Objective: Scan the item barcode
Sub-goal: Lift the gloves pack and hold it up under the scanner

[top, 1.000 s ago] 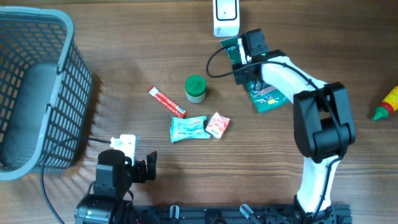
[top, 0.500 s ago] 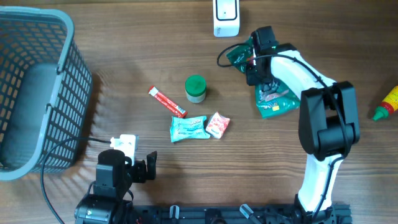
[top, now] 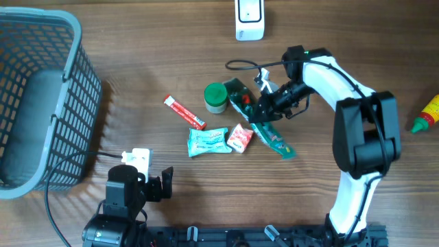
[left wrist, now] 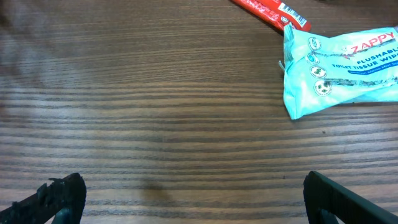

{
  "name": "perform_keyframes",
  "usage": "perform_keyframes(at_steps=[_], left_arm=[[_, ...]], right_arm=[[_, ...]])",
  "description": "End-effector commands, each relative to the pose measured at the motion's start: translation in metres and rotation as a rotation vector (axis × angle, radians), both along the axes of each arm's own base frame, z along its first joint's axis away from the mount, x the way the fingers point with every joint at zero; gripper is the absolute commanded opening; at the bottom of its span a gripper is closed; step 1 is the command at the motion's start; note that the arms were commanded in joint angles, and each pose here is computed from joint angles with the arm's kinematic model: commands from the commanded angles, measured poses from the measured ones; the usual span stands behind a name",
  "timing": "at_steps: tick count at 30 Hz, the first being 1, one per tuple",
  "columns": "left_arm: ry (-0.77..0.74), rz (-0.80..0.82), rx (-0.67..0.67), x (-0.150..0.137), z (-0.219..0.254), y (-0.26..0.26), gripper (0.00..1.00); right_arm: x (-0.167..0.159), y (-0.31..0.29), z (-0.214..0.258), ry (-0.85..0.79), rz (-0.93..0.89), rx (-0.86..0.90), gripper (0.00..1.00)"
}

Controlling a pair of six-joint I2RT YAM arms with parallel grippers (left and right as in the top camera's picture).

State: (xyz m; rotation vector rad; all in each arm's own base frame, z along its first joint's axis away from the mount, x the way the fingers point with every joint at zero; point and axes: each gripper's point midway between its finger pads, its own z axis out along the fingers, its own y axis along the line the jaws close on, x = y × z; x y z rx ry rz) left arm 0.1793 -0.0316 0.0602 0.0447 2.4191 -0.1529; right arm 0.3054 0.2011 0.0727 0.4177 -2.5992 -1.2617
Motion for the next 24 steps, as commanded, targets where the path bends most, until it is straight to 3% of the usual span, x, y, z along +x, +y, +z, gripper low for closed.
perform_keyframes(at_steps=[1, 5, 9, 15, 21, 24], left_arm=[[-0.003, 0.003, 0.006, 0.0, 0.0, 0.001, 1.0], [-0.003, 0.003, 0.006, 0.0, 0.0, 0.001, 1.0], [-0.003, 0.003, 0.006, 0.0, 0.0, 0.001, 1.0], [-0.003, 0.003, 0.006, 0.0, 0.0, 0.001, 1.0], [-0.003, 0.003, 0.006, 0.0, 0.0, 0.001, 1.0], [-0.003, 0.003, 0.005, 0.0, 0.0, 0.001, 1.0]], right_arm=[[-0.006, 0.022, 0.055, 0.007, -0.023, 0.269, 0.04], [-0.013, 0.029, 0.079, 0.094, -0.069, 0.383, 0.05], [-0.015, 0.034, 0.105, 0.021, -0.062, 0.548, 0.04], [-0.021, 0.033, 0.113, 0.253, -0.159, 0.493, 0.04], [-0.019, 0.034, 0.116, 0.156, -0.13, 0.548, 0.04], [-0.017, 0.035, 0.123, 0.189, -0.16, 0.57, 0.04]])
